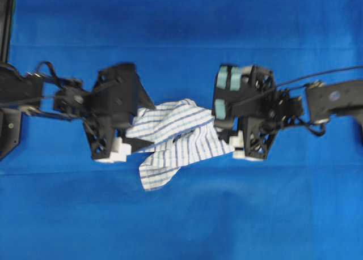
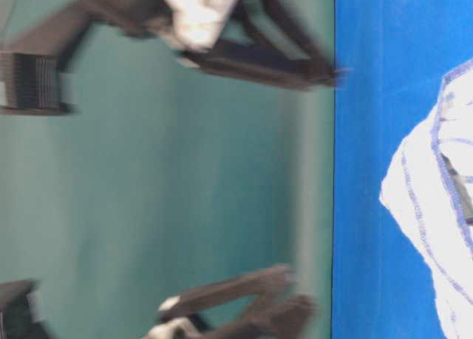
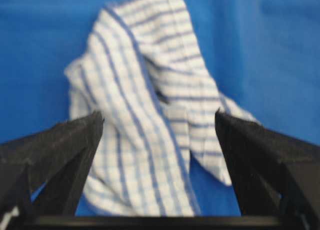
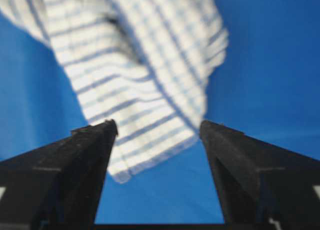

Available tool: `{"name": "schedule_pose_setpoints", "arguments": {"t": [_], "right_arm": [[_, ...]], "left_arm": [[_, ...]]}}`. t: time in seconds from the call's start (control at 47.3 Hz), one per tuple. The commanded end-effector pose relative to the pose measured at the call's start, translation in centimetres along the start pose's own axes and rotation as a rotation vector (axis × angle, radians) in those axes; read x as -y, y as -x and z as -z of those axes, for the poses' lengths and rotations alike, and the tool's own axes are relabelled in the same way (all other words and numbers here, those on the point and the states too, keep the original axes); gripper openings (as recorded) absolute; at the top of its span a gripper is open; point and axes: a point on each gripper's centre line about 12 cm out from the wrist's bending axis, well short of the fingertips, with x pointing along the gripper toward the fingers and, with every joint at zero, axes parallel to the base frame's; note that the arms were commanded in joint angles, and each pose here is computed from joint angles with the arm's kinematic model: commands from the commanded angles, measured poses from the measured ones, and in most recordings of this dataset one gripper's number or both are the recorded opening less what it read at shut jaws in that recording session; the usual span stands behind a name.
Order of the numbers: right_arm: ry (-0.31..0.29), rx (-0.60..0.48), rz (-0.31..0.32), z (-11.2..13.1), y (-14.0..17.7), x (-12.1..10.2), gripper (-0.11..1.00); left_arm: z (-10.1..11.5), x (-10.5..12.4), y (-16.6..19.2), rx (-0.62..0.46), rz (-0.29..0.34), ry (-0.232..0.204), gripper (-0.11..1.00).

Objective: Lift the towel with both arms.

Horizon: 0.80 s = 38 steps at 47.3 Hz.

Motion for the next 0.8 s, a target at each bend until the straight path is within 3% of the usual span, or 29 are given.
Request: {"name": "schedule_pose_setpoints", "arguments": {"t": [0.0,0.148,0.402,0.613,0.782], "right_arm": [[0.014,0.009,-0.024,0.2,-1.4,-0.9,0.68],[0.036,-0.004,-0.053,0.9,-4.2,-2.3,0.68],[0.037,-0.033,-0.079,2.3,-7.6,-3.3,0.68],[0.042,-0.061,-0.076,3.1,-9.1,-3.4,0.68],[0.044,-0.066,-0.075,3.1,-9.4,-3.4,0.68]], "left_arm": [[0.9,0.3,-1.7,-0.026,0.007,-0.008,0.90],[3.5,0.5,-4.8,-0.128,0.007,-0.009,0.90],[6.0,1.5,-8.2,-0.179,0.026,-0.032,0.90],[7.3,1.6,-9.2,-0.214,0.026,-0.033,0.90],[7.2,1.5,-9.3,-0.213,0.025,-0.037,0.88]]}}
